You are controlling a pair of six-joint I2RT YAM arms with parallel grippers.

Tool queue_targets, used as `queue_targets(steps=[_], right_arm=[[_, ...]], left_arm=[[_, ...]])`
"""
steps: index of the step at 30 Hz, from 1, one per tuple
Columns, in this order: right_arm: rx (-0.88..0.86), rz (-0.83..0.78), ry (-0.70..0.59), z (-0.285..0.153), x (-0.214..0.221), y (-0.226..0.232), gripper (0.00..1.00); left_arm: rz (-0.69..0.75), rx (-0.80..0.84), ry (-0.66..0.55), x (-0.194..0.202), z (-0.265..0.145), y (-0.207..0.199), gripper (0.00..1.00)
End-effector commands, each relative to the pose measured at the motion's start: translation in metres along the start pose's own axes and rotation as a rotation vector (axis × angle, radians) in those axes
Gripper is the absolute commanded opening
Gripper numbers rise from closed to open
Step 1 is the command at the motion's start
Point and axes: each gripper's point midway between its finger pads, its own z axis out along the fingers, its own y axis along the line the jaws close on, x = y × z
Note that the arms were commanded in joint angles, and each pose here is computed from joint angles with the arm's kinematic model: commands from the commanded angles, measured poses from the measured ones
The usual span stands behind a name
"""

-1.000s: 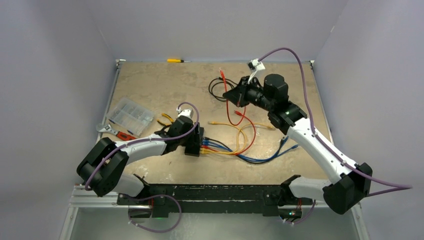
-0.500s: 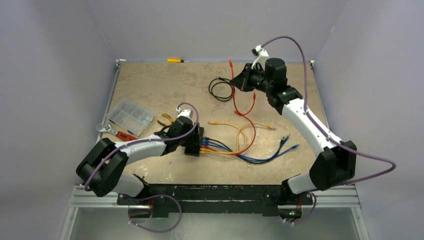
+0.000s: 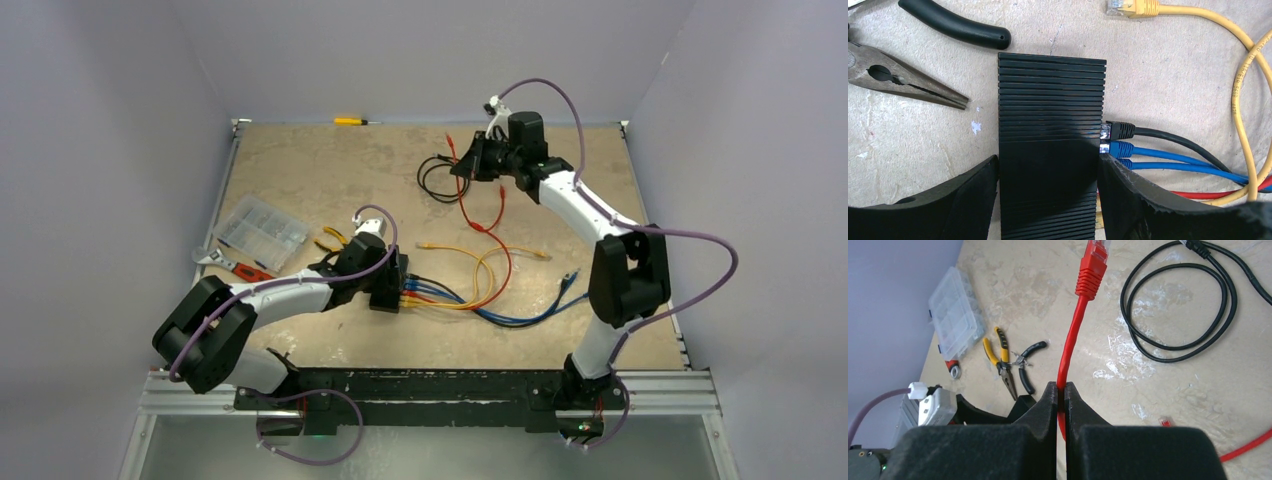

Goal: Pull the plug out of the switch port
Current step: Place the connector at the center of the board.

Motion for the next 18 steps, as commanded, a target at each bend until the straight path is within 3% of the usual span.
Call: queue_targets(steps=[1,18], right_arm=[[-0.079,-0.039,-0.072,0.003,-0.037,0.017,0.00],[-0.156,0.000,-0.060,0.061,-0.071,0.008,0.00]], left_arm=[[0.026,-0.163,0.278,0.083,-0.004,0.053,0.00],[0.044,-0.166,0.265,0.078,-0.004,0.053,0.00]])
